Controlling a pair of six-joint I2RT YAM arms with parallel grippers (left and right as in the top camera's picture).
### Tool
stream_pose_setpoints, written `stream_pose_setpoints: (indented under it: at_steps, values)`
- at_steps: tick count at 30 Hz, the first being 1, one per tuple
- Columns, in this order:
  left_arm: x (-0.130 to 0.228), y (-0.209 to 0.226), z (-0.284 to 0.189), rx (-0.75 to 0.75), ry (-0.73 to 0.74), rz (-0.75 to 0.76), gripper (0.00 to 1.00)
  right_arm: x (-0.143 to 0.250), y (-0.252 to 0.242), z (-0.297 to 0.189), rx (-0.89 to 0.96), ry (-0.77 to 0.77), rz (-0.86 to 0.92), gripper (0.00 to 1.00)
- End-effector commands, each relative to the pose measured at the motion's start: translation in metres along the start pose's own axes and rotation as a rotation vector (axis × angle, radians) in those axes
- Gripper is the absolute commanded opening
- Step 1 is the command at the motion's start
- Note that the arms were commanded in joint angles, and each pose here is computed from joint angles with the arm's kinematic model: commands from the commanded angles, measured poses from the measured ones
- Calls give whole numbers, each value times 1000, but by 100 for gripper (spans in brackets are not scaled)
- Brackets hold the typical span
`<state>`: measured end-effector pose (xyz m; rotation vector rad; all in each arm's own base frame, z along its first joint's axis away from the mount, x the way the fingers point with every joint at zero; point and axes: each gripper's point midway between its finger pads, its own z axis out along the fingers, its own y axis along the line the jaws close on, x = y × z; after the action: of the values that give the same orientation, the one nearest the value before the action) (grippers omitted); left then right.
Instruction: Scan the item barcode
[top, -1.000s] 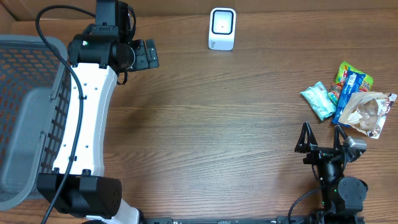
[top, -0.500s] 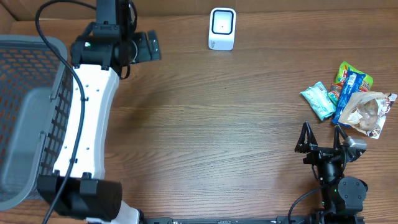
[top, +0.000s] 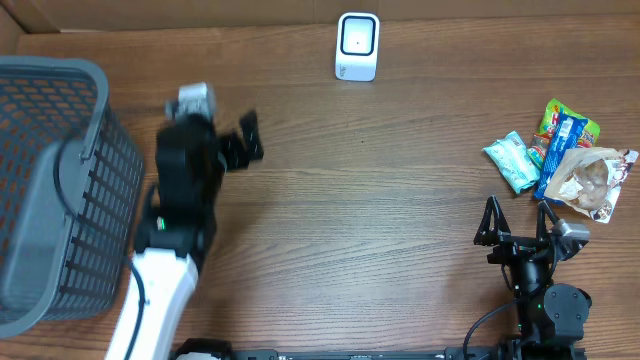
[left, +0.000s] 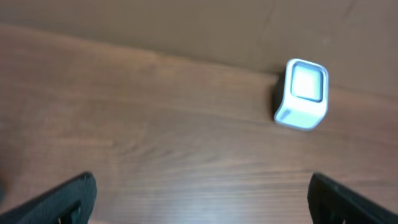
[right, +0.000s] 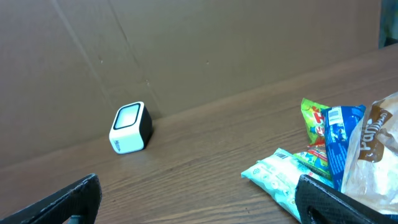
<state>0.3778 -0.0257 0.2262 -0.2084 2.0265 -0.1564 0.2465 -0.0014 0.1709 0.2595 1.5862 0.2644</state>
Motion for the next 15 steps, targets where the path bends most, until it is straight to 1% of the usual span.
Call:
stream_pose_setpoints:
  at_steps: [1,2,3,9,13,15]
  values:
    - [39,21,-12,1,-51,-23,100,1,1,0,-9,-5,-1,100]
    - [53,28,-20,7,-113,-28,100,1,1,0,-9,-5,-1,100]
    - [62,31,-24,11,-145,-30,100,1,1,0,-9,-5,-1,100]
    - [95,49,-47,14,-284,-41,100,1,1,0,-9,-5,-1,100]
    - [111,57,-56,12,-336,-47,100,1,1,0,-9,-5,-1,100]
    - [111,59,-60,1,-337,-31,100,1,1,0,-9,-5,-1,100]
